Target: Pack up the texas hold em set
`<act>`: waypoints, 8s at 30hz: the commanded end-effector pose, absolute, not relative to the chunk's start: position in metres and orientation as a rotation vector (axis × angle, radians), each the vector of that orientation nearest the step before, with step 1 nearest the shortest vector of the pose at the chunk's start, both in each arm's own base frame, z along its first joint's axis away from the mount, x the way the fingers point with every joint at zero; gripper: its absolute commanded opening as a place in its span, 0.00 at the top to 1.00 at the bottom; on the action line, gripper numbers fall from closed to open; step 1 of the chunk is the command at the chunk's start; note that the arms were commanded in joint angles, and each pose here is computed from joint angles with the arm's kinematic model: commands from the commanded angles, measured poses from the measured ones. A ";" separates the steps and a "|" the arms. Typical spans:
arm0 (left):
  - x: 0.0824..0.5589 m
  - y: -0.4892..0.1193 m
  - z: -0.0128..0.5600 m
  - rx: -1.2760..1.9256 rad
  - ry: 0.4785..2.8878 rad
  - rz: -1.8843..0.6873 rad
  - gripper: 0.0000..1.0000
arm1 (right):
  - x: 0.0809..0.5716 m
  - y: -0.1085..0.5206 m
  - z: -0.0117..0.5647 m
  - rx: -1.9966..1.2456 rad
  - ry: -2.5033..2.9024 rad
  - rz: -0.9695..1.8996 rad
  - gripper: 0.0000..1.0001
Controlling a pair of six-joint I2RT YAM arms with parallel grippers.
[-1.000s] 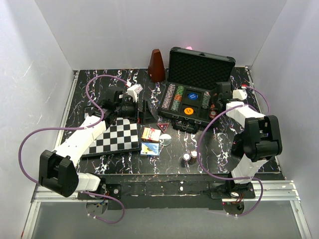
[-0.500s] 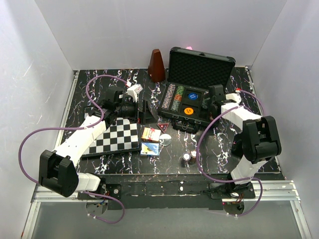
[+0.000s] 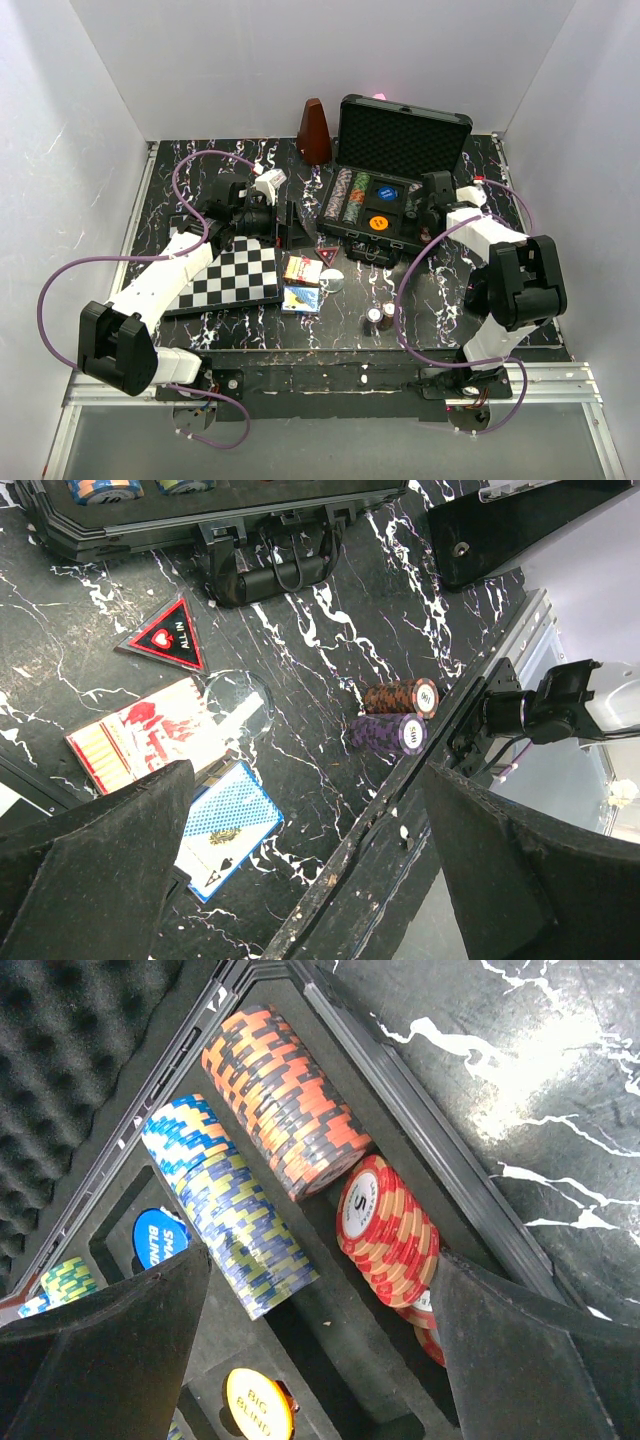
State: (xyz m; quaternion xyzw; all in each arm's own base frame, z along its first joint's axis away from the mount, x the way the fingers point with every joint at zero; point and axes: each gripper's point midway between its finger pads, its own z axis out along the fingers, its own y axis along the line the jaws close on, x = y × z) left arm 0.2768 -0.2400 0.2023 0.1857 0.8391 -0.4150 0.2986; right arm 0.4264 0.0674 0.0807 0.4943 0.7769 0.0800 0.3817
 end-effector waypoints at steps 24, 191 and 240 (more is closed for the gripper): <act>0.281 -0.239 0.224 0.511 2.161 -1.092 0.02 | 0.478 0.075 0.106 1.247 1.940 0.429 0.06; 0.121 -0.352 0.268 1.290 1.385 -0.985 1.00 | 0.116 0.241 0.253 -0.185 2.291 1.440 0.05; 0.155 -0.319 0.288 1.105 1.472 -0.887 0.02 | 0.286 0.116 0.222 0.541 2.151 0.341 0.99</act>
